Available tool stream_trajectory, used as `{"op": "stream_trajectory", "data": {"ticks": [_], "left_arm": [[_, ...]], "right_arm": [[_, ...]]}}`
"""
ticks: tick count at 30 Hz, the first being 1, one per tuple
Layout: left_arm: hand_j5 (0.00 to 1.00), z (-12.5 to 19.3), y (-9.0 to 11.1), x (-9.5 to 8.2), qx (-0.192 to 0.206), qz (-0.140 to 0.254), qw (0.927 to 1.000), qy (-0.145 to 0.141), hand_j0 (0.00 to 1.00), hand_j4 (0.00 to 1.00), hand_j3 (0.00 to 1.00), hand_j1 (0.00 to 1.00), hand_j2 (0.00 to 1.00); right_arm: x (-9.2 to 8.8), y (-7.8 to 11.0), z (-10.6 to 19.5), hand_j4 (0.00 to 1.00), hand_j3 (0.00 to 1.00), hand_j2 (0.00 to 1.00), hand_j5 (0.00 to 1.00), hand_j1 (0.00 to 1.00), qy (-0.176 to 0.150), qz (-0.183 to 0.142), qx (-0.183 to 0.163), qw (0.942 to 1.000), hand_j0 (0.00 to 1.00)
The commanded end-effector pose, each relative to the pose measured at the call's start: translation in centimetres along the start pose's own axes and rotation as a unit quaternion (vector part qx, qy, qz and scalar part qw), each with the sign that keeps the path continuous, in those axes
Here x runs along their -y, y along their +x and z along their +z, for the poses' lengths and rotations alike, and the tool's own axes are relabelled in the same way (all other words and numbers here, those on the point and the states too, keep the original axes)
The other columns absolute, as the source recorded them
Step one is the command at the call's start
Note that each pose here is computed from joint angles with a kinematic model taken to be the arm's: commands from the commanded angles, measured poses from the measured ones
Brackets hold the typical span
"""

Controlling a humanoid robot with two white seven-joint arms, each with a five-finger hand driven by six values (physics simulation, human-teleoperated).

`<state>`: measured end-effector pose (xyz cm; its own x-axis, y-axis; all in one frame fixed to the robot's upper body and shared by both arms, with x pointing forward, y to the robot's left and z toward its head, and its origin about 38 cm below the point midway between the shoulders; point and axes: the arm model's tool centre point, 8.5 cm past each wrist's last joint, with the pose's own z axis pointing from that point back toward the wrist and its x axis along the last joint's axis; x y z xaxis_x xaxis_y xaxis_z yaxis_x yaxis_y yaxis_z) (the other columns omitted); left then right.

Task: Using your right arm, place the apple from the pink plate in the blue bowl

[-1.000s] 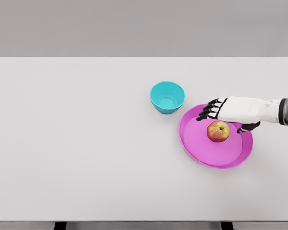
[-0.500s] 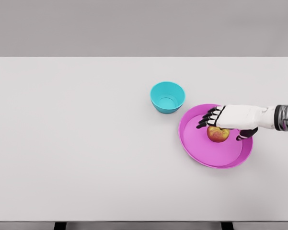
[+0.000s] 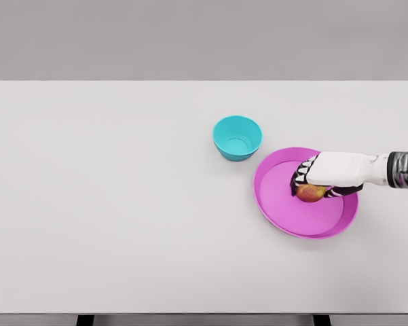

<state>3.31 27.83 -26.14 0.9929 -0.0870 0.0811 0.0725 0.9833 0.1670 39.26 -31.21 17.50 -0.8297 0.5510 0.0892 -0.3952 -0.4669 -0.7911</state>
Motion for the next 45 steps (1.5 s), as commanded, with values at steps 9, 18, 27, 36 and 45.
{"op": "stream_trajectory", "data": {"ticks": [9, 18, 27, 36, 45], "left_arm": [[1.00, 0.0, 0.0, 0.0, 0.000, 0.000, 1.0000, 0.000, 1.00, 1.00, 1.00, 1.00, 1.00], [1.00, 0.0, 0.0, 0.0, 0.000, 0.000, 1.0000, 0.000, 1.00, 1.00, 1.00, 1.00, 1.00], [1.00, 0.0, 0.0, 0.0, 0.000, 0.000, 1.0000, 0.001, 1.00, 1.00, 1.00, 1.00, 1.00], [1.00, 0.0, 0.0, 0.0, 0.000, 0.000, 1.0000, 0.000, 1.00, 1.00, 1.00, 1.00, 1.00], [1.00, 0.0, 0.0, 0.0, 0.000, 0.000, 1.0000, 0.000, 1.00, 1.00, 1.00, 1.00, 1.00]], "right_arm": [[1.1, -0.3, 0.5, 0.43, 0.43, 0.43, 0.43, 0.43, -0.011, 0.007, -0.006, 0.9999, 0.43], [3.9, -1.3, -0.4, 0.42, 0.42, 0.42, 0.42, 0.42, -0.042, 0.014, -0.010, 0.9990, 0.42], [6.7, -1.3, -1.1, 0.40, 0.40, 0.40, 0.40, 0.40, -0.070, 0.029, -0.005, 0.9971, 0.40], [9.0, -0.8, -2.6, 0.40, 0.40, 0.40, 0.40, 0.40, -0.093, 0.039, 0.009, 0.9949, 0.40], [10.4, -1.1, -3.9, 0.40, 0.40, 0.40, 0.40, 0.40, -0.106, 0.035, 0.012, 0.9936, 0.40]]}}
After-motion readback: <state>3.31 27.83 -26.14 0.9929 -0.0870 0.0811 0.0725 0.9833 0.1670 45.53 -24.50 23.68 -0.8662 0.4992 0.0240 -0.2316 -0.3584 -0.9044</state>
